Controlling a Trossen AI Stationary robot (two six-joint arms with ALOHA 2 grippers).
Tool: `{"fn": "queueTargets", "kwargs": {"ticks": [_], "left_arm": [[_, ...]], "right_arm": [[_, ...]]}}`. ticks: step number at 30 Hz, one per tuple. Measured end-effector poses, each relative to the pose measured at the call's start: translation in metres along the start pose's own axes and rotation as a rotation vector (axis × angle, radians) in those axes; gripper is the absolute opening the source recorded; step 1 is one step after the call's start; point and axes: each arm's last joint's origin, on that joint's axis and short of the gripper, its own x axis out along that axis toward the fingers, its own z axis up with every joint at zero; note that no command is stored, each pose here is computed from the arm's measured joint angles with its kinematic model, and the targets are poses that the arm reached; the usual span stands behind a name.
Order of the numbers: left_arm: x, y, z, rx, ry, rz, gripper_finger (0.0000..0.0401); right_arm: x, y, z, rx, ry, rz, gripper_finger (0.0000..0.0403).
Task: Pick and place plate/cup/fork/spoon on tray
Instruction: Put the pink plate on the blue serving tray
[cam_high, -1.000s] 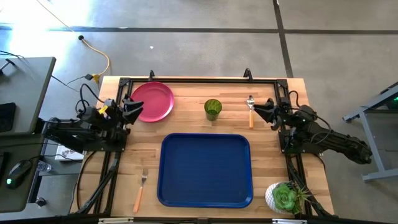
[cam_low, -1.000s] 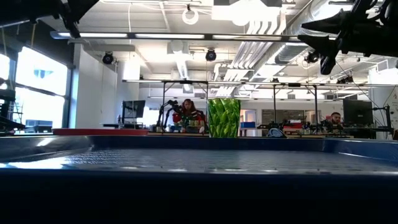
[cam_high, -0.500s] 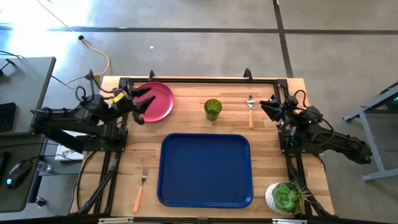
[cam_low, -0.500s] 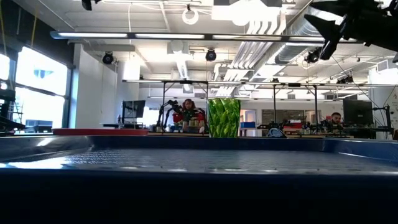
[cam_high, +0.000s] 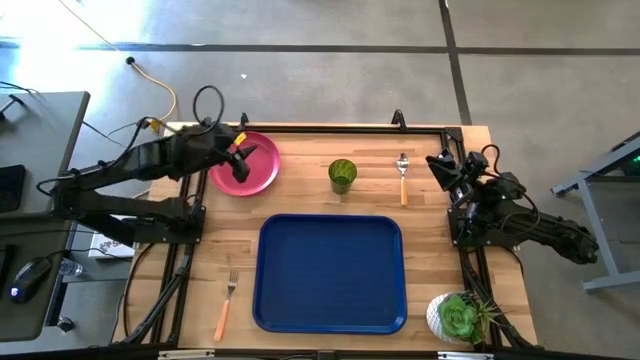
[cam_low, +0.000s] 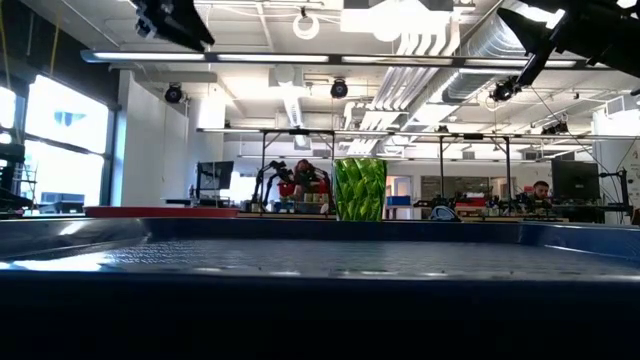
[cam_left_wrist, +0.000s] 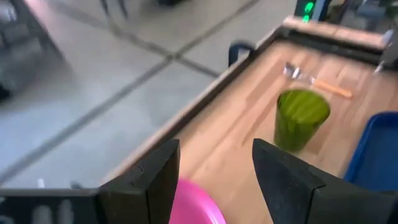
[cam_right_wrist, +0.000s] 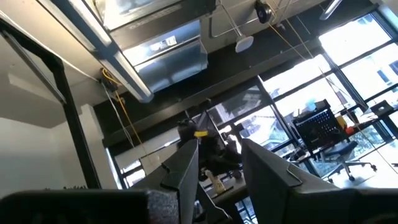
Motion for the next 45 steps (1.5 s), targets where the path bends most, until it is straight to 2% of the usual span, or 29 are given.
{"fn": "queueTargets", "kwargs": {"ticks": [4,12,22,31,45], "left_arm": [[0.02,0.002,-0.007,-0.072,0.144,-0.031,0.0192],[0.065,0.0,-0.024,-0.063,0.417,-0.043,0.0192],[0.12,-0.01,-0.047,-0.095,0.649,-0.02,0.0192],[0.15,-0.018,-0.068,-0.111,0.789,0.018,0.0192],[0.174,-0.024,-0.088,-0.092,0.903,0.023,0.0192]], "right_arm": [[0.0,0.0,0.0,0.0,0.002,-0.001,0.0114],[0.0,-0.003,-0.004,0.011,0.037,-0.025,0.0114],[-0.001,-0.01,-0.014,0.109,0.139,-0.108,0.0114],[-0.002,-0.011,-0.016,0.114,0.16,-0.125,0.0114],[-0.002,-0.012,-0.017,0.116,0.171,-0.134,0.0114]]}}
